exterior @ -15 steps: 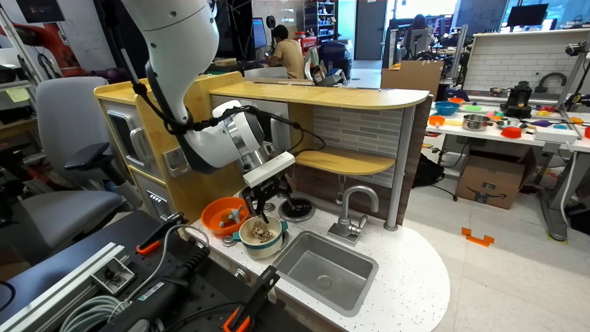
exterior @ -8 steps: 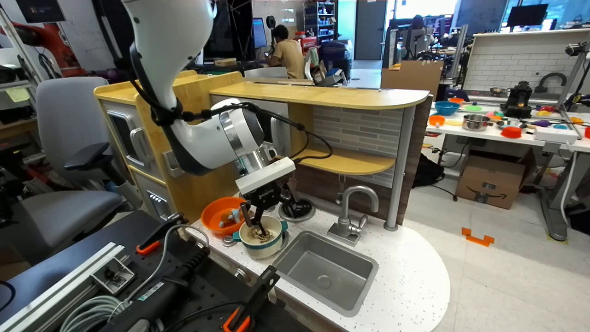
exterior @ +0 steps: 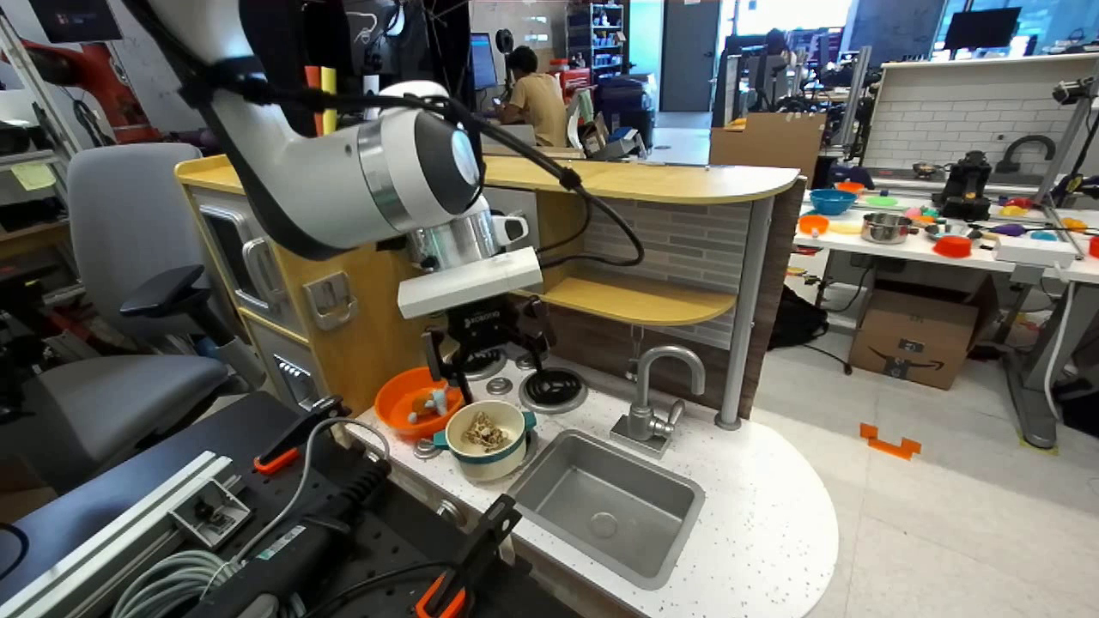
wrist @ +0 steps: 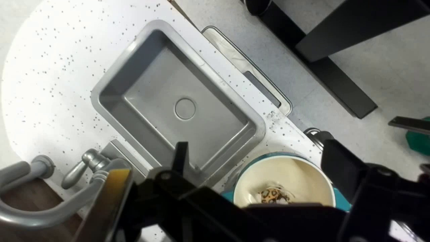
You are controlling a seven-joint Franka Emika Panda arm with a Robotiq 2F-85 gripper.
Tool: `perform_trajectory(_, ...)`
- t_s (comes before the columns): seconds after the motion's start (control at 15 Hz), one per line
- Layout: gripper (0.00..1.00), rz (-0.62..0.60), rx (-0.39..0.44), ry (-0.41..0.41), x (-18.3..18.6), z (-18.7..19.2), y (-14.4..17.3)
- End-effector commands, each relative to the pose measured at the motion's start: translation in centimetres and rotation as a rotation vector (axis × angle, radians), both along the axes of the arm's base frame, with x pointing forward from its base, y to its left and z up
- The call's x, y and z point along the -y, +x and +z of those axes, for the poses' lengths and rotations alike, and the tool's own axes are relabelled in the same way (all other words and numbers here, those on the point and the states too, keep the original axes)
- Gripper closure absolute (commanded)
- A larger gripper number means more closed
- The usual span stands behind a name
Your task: Twist the pot on the stove to the left
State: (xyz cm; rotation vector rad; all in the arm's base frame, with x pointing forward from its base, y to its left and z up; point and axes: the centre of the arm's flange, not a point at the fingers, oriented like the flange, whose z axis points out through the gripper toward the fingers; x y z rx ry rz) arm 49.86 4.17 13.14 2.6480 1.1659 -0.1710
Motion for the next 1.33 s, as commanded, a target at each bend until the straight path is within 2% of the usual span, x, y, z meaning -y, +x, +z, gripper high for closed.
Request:
perform_trajectory(0.0, 0.00, -0.197, 0.035, 0.064, 2.0, 8.8, -2.0)
perform_trajectory(0.4, 0.00, -0.568, 0.070, 0.144, 4.0, 21.4, -2.6)
perform_trajectory(0.53, 0.00, -0.672, 0.096, 0.134, 4.8, 25.6, -3.6)
perform_trajectory(0.67, 0.00, -0.756, 0.114, 0.065, 5.6, 28.0, -4.5)
perform_trajectory(0.73, 0.00, -0.678, 0.103, 0.110, 5.1, 25.2, -3.3)
perform_trajectory(0.87, 0.00, -0.687, 0.122, 0.111, 5.2, 26.7, -3.7)
perform_trajectory(1.27, 0.00, -0.687, 0.089, 0.101, 5.2, 25.0, -3.5)
